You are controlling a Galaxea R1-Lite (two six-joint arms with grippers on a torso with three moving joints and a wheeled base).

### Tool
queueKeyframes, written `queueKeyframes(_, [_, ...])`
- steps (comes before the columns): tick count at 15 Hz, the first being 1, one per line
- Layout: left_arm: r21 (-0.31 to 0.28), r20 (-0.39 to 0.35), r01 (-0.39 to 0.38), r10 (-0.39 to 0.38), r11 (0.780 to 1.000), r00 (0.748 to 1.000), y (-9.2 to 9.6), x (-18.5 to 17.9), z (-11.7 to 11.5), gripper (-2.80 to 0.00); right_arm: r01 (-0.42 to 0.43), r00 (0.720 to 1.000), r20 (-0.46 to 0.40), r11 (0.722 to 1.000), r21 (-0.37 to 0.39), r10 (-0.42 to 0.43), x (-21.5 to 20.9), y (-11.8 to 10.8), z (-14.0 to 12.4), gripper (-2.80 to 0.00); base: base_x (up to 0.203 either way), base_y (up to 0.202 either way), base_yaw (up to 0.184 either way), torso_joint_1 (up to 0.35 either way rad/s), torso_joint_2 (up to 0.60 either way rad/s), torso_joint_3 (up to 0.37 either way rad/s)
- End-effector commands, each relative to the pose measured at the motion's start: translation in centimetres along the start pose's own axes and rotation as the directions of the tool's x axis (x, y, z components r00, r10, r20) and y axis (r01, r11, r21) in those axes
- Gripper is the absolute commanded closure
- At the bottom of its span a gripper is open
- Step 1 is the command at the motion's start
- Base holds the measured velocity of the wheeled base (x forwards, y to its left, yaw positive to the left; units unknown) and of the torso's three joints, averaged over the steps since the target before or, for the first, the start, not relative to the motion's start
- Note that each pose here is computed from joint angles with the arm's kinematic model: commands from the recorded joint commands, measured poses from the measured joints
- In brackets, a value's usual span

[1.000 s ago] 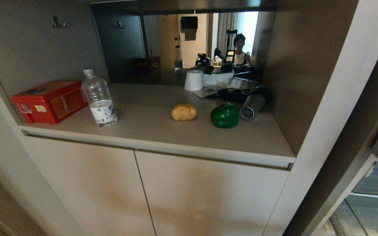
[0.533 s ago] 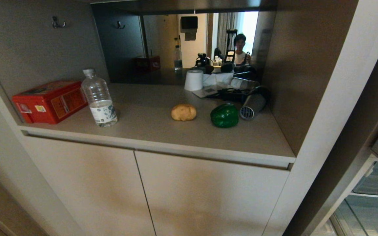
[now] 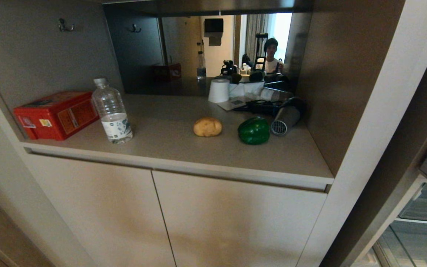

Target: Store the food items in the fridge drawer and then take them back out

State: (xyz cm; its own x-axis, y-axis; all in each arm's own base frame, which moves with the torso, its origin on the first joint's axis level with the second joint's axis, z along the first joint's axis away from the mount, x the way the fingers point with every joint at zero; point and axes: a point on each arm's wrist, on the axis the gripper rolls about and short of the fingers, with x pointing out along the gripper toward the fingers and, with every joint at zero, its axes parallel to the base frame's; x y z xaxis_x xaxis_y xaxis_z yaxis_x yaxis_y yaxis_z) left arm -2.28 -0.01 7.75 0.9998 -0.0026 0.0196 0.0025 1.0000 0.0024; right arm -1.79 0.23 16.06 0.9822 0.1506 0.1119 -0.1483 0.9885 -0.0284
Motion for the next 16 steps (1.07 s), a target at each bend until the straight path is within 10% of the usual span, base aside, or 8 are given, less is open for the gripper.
queueKeyframes(1, [-0.001,-0.009,0.001,-0.001,1.000,1.000,0.0,0.1,-0.3,0.00,-0.001,1.000,-0.005,1.000,0.000,0.001,-0.1,0.0,-0.5,0.00,0.000,0.000,0.000,0.000,0.00,0.000])
queueKeyframes(16, [0.000,-0.010,0.000,0.000,1.000,1.000,0.0,0.1,-0.3,0.00,0.139,0.983,-0.119,0.990,0.001,-0.137,-1.5,0.1,-8.3,0.00,0.000,0.000,0.000,0.000,0.00,0.000])
